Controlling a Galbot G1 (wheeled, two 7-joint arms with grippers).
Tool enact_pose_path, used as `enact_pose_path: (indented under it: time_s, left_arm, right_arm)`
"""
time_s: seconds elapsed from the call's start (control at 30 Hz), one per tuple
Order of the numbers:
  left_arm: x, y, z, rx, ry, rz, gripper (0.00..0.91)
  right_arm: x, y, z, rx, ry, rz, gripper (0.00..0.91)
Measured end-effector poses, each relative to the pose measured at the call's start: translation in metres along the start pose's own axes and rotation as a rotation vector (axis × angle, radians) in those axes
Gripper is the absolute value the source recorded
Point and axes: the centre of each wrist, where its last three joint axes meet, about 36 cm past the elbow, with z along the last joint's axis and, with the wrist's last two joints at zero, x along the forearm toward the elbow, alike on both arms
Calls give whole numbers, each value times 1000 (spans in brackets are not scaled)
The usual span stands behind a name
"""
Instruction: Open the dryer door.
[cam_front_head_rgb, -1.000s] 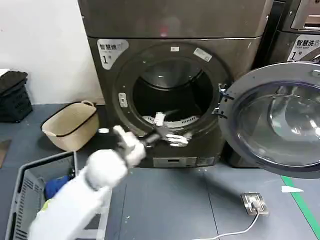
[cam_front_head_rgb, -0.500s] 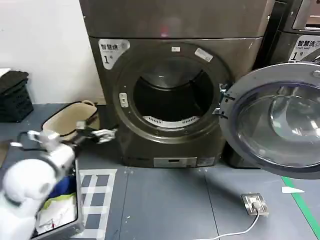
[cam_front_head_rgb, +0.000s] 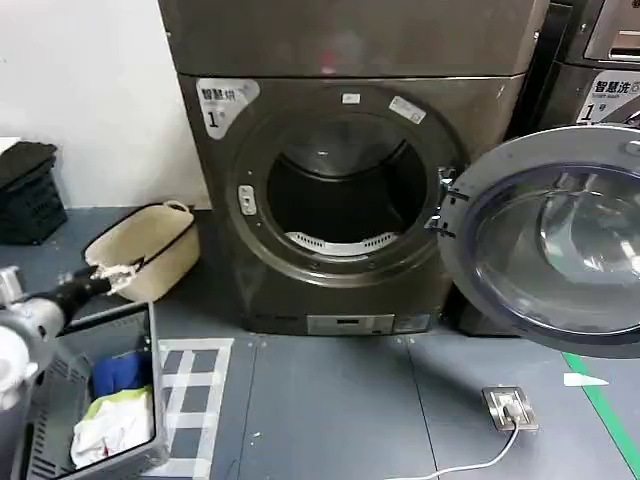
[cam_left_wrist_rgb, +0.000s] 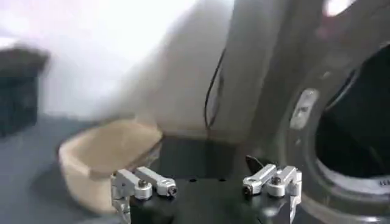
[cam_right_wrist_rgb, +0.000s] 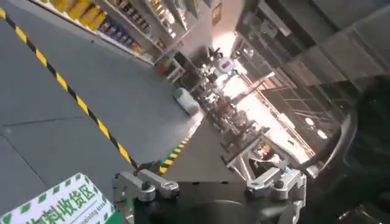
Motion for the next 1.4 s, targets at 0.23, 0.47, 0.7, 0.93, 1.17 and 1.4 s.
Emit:
enact_pose_path:
  time_s: [0.23, 0.47, 0.7, 0.93, 1.17, 1.4]
  left_arm:
    - [-5, 9, 10, 137, 221, -64, 907]
    - [-20, 24, 12, 276, 400, -106, 907]
    - [-34, 47, 16, 385, 510, -166, 907]
    - [-43, 84, 12, 480, 546, -271, 907]
    - [-46, 121, 21, 582, 619, -372, 907]
    - [-49, 143, 32, 640, 654, -410, 907]
  right_arm:
    - [-3, 5, -7, -10, -14, -22, 907]
    - [-7, 0, -7, -18, -26, -25, 907]
    - [-7, -2, -5, -23, -29, -25, 907]
    - [-7, -2, -1, -25, -33, -29, 907]
    - [-11, 0, -4, -32, -44, -34, 907]
    - [-12, 1, -2, -31, -53, -40, 907]
